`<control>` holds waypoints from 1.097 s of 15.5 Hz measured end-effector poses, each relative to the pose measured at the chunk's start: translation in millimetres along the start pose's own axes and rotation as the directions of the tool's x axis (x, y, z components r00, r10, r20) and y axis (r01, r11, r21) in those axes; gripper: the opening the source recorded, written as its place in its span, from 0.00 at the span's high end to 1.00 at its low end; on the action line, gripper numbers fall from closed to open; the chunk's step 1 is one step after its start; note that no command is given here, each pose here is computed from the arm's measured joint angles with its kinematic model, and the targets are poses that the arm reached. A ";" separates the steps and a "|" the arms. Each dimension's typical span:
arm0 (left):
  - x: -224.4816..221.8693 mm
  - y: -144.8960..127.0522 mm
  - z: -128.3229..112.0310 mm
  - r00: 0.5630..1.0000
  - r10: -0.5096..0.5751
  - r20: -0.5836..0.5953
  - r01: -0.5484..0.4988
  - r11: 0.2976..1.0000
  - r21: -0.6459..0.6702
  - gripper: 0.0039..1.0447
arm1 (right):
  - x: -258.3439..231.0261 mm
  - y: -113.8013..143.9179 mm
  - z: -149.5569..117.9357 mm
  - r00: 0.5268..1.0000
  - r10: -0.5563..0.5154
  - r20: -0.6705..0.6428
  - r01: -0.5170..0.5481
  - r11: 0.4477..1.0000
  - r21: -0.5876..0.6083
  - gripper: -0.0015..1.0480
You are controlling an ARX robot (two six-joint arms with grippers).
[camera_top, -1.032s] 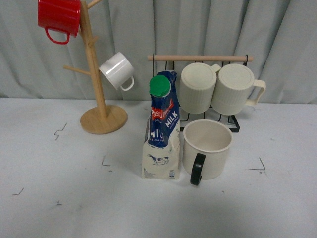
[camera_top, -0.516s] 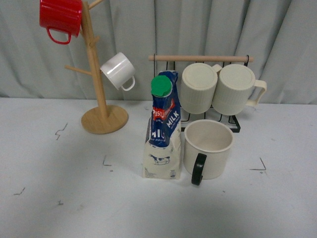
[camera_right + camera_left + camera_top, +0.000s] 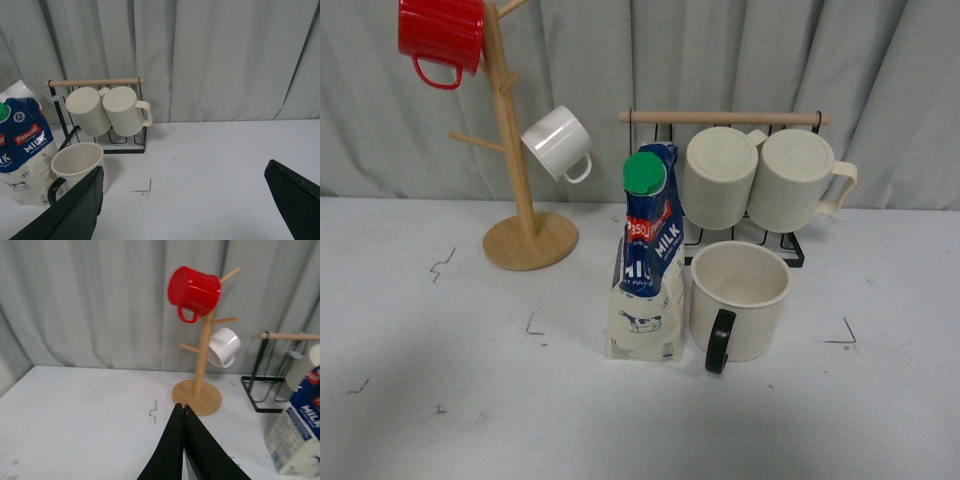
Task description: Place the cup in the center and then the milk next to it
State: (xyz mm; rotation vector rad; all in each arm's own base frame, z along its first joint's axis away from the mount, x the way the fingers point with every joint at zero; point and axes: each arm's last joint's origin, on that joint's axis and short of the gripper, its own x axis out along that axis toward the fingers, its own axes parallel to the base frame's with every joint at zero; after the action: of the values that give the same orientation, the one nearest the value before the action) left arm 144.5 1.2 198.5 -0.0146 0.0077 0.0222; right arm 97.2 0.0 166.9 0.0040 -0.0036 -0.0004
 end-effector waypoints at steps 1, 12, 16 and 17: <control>-3.4 0.0 -2.5 1.000 -0.006 0.006 0.006 1.000 0.000 0.99 | 0.0 0.0 0.0 1.000 0.000 0.000 0.000 1.000 0.000 0.06; -28.5 -0.5 -28.6 1.000 -0.025 0.017 0.025 1.000 0.000 0.99 | 0.0 0.0 0.0 1.000 0.000 0.000 0.000 1.000 0.000 0.06; -34.1 -0.3 -29.0 1.000 -0.025 0.017 0.025 1.000 0.000 0.99 | 0.0 0.0 0.0 1.000 0.000 0.000 0.000 1.000 0.000 0.06; -35.0 -0.3 -28.8 0.999 -0.025 0.020 0.025 1.000 0.000 0.99 | 0.0 0.0 0.0 1.000 0.000 0.000 0.000 1.000 0.000 0.06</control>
State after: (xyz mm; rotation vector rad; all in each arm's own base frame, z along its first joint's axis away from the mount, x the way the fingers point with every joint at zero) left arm 109.4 -0.3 170.0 -0.0143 -0.0124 -0.0031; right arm 97.2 0.0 166.9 0.0036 -0.0036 0.0000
